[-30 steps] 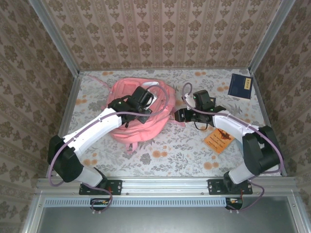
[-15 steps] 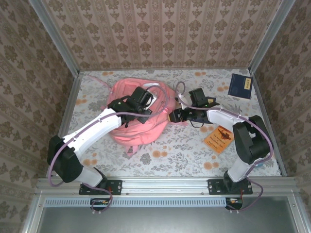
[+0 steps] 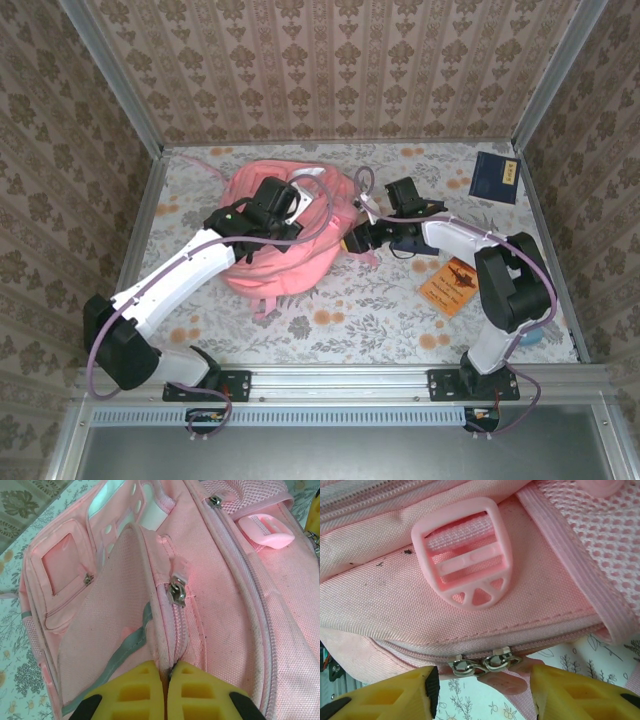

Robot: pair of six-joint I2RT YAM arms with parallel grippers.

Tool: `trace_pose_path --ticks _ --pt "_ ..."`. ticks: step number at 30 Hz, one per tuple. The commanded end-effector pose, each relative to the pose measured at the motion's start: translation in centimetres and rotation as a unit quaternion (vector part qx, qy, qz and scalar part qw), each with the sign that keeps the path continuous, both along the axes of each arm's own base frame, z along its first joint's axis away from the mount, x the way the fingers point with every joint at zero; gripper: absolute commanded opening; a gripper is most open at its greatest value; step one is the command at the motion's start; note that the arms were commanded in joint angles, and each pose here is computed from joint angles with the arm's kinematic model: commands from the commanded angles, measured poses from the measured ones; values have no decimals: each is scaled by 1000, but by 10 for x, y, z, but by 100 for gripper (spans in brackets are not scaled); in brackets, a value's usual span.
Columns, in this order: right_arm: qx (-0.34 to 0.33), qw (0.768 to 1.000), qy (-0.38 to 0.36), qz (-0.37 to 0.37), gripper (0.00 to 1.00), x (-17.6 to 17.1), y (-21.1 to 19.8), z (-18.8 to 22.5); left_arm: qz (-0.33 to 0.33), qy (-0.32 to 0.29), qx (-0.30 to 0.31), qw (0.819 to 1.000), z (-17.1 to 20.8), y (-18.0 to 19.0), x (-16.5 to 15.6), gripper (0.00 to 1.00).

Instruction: Pack books, pencil case, and school supplies into a backpack

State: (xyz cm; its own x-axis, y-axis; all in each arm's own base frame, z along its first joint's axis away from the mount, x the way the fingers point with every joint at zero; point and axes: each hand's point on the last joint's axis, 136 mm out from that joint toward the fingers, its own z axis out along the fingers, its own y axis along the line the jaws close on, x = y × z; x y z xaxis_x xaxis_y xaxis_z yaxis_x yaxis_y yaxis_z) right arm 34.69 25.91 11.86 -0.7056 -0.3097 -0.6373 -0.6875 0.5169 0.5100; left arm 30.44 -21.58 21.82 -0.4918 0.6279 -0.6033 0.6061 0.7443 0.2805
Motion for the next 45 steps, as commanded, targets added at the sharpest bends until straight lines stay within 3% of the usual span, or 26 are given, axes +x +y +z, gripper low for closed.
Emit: trace_pose_path --ticks 1,10,16,24,29,32,36,43,45 --pt "18 999 5 38 48 -8 12 4 5 -70 -49 996 41 -4 14 2" --pt "18 999 -1 37 22 -14 9 9 9 -69 -52 996 40 -4 17 1" --pt "17 999 -2 36 21 -14 11 10 7 -65 -55 996 39 -4 16 1" --pt "15 999 -1 43 5 -19 16 9 6 -57 -66 996 36 -8 15 1" --pt "10 1000 -4 29 26 -16 18 6 5 -53 -69 996 34 -10 15 1" --pt "7 1000 -5 22 29 -12 19 3 4 -51 -71 996 33 -12 16 1" --pt "-3 1000 -5 16 23 -9 21 -2 4 -49 -75 996 32 -14 16 0" --pt "-28 999 -27 -26 2 1 11 -3 8 -43 -73 996 28 -15 18 0" --pt "-29 999 -27 -24 0 -4 10 0 11 -41 -78 996 26 -16 19 0"
